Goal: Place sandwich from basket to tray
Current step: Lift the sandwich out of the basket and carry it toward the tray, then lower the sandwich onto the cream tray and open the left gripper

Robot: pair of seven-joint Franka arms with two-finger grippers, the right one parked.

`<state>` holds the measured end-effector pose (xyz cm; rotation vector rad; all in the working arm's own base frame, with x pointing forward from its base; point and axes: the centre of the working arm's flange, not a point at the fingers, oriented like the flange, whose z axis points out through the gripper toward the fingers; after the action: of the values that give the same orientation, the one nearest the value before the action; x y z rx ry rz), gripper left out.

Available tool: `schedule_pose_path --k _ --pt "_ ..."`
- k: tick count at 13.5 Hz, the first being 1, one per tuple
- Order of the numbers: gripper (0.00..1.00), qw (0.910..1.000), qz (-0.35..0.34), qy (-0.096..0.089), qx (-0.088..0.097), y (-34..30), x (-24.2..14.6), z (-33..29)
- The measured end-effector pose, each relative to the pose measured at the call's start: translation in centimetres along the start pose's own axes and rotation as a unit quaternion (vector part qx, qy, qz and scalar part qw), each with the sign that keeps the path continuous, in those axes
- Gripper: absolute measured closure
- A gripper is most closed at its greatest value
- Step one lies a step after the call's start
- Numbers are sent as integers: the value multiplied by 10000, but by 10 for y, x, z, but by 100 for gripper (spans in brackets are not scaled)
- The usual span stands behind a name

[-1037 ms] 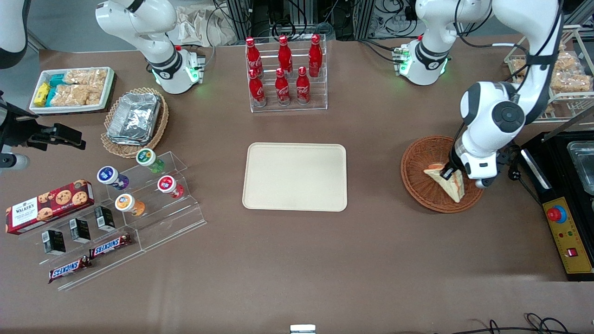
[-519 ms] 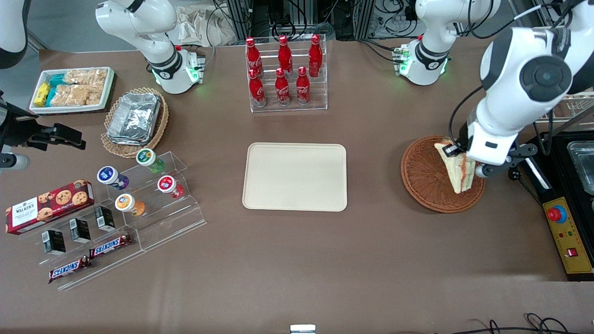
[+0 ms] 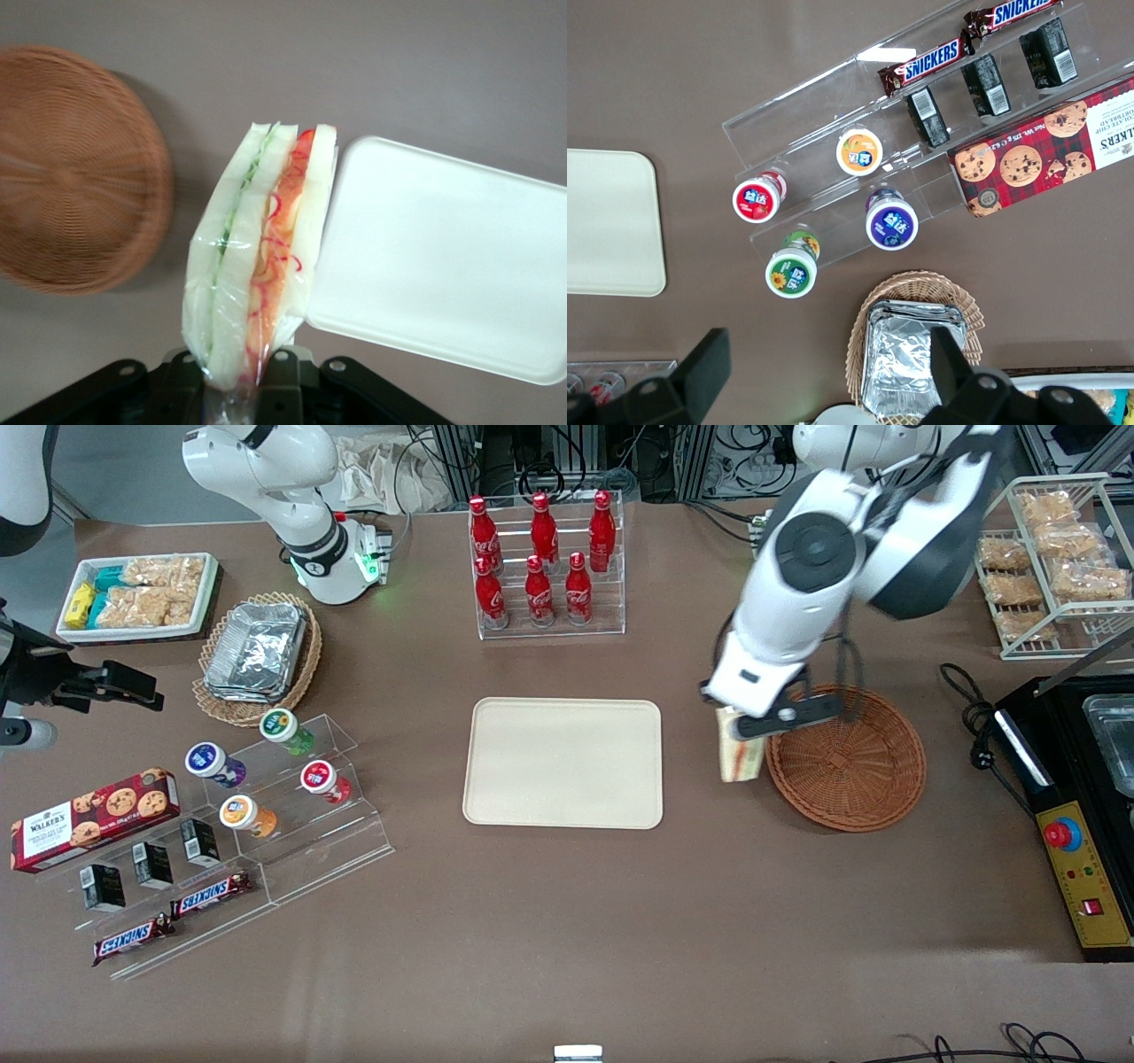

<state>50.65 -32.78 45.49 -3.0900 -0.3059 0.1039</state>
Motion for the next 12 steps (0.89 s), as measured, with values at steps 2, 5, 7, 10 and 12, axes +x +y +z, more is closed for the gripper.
schedule_pose_path --k 2,5,7,10,12 --pt "80 9998 206 -35 -51 39 -13 56" --pt "80 9994 275 197 72 82 -28 138" --pt "80 9986 394 330 160 93 -29 179" --pt "80 9979 546 271 239 97 -30 215" --pt "72 9978 556 252 253 97 -29 219"
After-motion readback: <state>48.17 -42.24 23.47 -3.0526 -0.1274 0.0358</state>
